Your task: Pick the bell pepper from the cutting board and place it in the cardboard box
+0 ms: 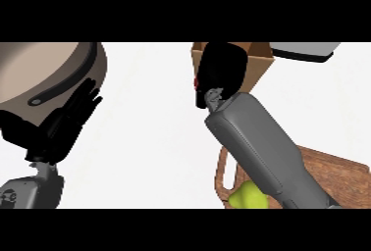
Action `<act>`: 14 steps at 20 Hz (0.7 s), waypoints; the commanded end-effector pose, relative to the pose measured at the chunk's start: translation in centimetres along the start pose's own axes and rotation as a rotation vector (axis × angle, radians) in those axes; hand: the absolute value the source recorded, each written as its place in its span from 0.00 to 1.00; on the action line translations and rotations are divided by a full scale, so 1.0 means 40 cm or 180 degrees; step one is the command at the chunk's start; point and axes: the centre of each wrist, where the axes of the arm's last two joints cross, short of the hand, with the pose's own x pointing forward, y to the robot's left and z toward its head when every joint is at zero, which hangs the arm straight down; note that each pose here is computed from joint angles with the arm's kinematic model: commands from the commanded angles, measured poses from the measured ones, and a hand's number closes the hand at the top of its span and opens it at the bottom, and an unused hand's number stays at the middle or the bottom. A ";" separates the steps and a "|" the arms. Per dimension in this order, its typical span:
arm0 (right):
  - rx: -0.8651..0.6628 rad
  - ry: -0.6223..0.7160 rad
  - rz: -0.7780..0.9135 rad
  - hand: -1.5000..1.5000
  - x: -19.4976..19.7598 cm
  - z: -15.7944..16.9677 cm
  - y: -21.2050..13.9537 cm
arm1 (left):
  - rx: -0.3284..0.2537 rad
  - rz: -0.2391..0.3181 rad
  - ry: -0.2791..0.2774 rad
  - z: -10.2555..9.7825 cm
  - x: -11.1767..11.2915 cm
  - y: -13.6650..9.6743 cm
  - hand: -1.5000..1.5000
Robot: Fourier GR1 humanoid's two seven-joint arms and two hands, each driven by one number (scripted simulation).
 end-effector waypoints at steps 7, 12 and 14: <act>-0.1039 0.0722 -0.0147 1.00 0.168 0.006 -0.207 | 0.0005 0.0015 0.0042 -0.022 0.003 -0.015 0.50; -0.1289 0.1016 -0.0190 1.00 0.200 -0.012 -0.244 | 0.0043 -0.0045 0.0029 -0.029 0.012 -0.016 0.50; -0.1317 0.1077 -0.0245 1.00 0.211 -0.017 -0.273 | 0.0145 -0.0005 0.0029 -0.027 -0.001 0.007 0.50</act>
